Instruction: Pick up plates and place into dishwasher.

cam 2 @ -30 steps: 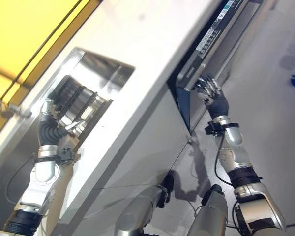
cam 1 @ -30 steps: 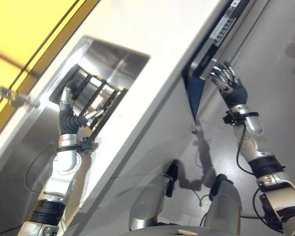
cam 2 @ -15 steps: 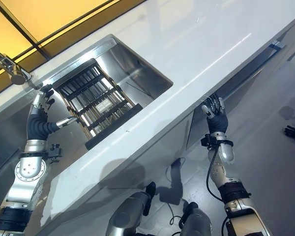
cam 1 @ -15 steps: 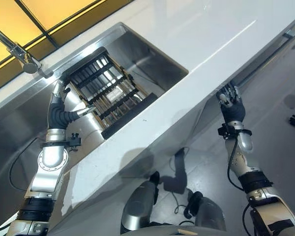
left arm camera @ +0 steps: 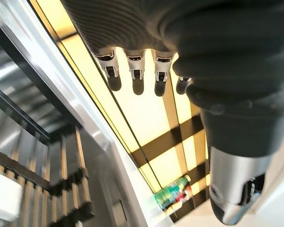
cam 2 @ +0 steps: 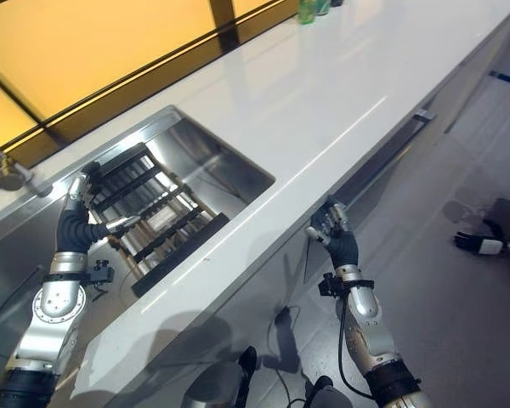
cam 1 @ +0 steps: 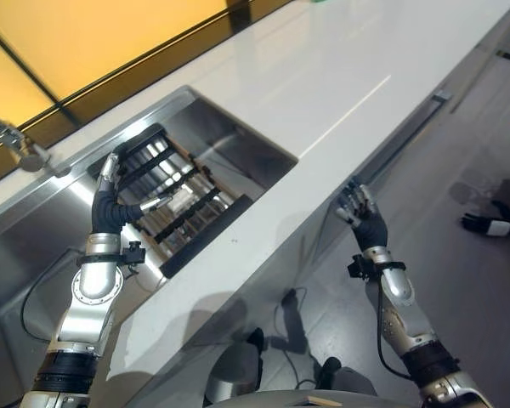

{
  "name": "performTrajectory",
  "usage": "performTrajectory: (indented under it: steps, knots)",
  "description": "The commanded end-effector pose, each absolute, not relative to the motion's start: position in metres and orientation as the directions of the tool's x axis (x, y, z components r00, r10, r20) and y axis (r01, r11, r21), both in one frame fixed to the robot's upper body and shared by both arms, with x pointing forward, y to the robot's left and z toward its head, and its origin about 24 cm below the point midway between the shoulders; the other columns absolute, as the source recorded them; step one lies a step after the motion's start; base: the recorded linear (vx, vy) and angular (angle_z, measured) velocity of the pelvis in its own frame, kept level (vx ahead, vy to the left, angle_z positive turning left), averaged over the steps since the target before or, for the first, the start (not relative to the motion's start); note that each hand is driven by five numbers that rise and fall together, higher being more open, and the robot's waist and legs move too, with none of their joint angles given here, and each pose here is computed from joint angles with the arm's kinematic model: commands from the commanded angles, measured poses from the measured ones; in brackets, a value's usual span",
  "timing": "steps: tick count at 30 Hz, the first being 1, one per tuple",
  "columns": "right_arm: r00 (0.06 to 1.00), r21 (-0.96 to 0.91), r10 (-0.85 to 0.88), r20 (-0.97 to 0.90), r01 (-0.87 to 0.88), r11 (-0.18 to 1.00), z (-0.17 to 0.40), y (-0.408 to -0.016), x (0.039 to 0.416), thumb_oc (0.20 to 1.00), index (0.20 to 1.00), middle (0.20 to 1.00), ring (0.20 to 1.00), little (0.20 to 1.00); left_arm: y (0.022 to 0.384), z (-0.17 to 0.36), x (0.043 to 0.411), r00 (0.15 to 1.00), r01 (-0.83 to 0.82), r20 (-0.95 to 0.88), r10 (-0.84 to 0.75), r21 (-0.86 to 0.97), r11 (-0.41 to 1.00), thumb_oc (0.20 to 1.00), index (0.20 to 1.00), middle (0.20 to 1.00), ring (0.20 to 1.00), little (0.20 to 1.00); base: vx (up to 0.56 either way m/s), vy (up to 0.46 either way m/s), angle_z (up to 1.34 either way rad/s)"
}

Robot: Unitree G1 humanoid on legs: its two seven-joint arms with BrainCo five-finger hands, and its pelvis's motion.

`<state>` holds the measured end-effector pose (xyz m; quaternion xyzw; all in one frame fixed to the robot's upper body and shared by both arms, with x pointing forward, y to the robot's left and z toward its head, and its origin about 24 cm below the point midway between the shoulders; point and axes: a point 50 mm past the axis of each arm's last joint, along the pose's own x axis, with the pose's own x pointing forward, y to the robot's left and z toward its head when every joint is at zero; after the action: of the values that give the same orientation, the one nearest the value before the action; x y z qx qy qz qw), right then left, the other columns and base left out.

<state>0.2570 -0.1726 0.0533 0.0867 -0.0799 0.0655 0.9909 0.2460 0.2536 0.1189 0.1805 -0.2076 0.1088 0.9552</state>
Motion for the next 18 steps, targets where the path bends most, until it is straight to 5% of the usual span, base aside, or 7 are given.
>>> performTrajectory:
  steps: [1, 8, 18]
  knots:
    - [0.911, 0.100, 0.176, 0.374, -0.228, 0.969, 0.096, -0.157, 0.252, 1.000, 1.000, 1.000, 1.000, 1.000, 0.262, 0.138, 0.237, 0.831, -0.367, 0.529, 0.171, 0.293, 0.883, 1.000, 1.000, 1.000, 1.000, 1.000, 0.00, 0.102, -0.25]
    - [0.913, 0.066, 0.079, 0.401, -0.115, 0.991, 0.109, -0.170, 0.242, 1.000, 1.000, 1.000, 1.000, 1.000, 0.264, 0.138, 0.229, 0.813, -0.401, 0.542, 0.213, 0.256, 0.880, 1.000, 1.000, 1.000, 1.000, 1.000, 0.00, 0.103, -0.25]
    - [0.808, -0.054, 0.222, 0.546, -0.230, 0.972, 0.148, -0.150, 0.247, 1.000, 1.000, 1.000, 1.000, 1.000, 0.259, 0.139, 0.239, 0.824, -0.356, 0.524, 0.216, 0.180, 0.917, 1.000, 1.000, 1.000, 1.000, 1.000, -0.02, 0.100, 0.07]
